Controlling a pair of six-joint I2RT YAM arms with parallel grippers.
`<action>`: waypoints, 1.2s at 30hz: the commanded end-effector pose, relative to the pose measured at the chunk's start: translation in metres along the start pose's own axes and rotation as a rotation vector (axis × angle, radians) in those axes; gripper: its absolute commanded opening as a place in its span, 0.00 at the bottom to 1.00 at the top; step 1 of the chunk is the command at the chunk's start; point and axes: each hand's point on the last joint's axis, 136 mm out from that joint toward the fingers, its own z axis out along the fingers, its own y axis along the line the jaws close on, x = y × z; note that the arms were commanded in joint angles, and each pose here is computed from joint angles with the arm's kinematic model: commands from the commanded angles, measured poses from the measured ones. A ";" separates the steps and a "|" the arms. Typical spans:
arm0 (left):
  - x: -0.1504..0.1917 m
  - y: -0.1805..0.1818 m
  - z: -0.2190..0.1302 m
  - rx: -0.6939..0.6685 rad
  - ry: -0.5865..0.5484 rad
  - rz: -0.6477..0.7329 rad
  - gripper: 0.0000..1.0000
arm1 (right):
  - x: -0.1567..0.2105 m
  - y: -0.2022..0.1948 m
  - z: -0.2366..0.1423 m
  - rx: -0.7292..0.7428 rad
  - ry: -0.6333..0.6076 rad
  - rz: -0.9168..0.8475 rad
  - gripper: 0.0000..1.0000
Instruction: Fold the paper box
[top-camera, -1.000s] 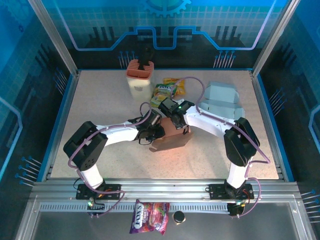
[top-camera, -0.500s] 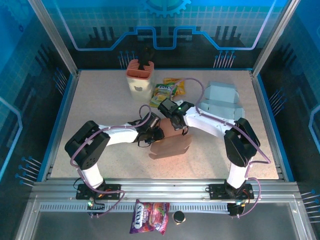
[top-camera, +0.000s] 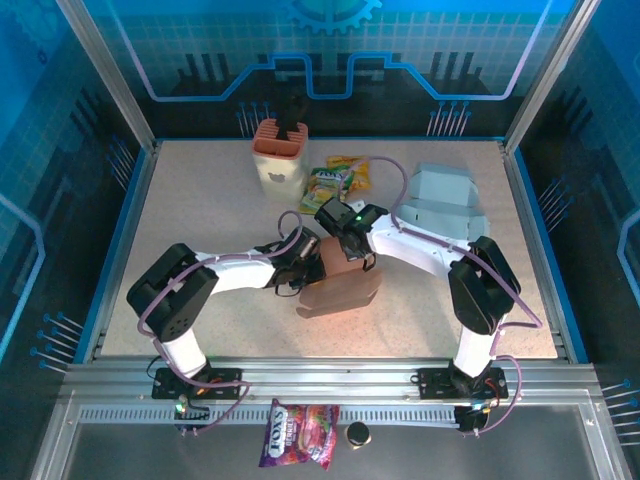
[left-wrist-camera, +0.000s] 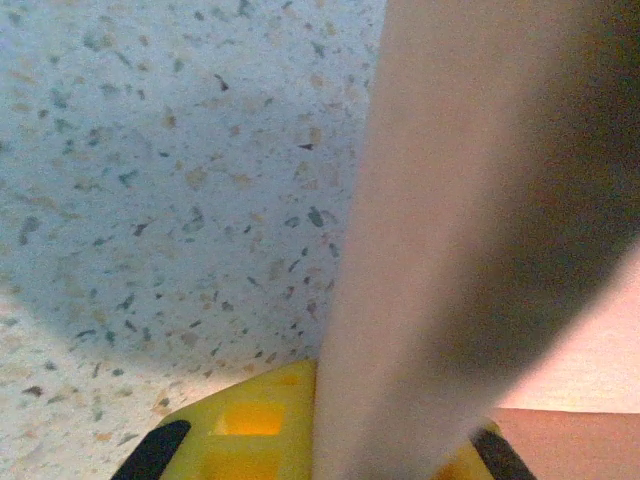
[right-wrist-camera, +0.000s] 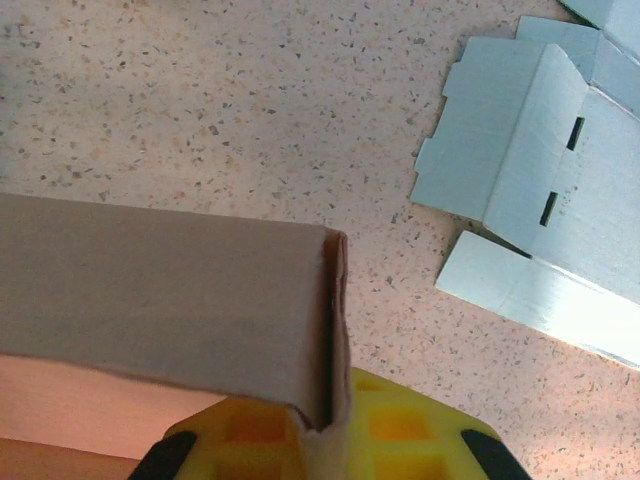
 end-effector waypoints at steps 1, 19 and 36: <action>0.021 0.079 -0.003 -0.295 0.025 -0.095 0.00 | 0.008 -0.004 -0.008 0.019 0.015 0.001 0.00; -0.019 0.030 -0.025 -0.010 -0.019 -0.012 0.50 | 0.010 -0.002 -0.005 0.017 0.030 -0.013 0.00; -0.033 -0.007 -0.026 0.130 -0.022 0.102 0.54 | 0.011 -0.001 0.000 0.009 0.070 -0.008 0.00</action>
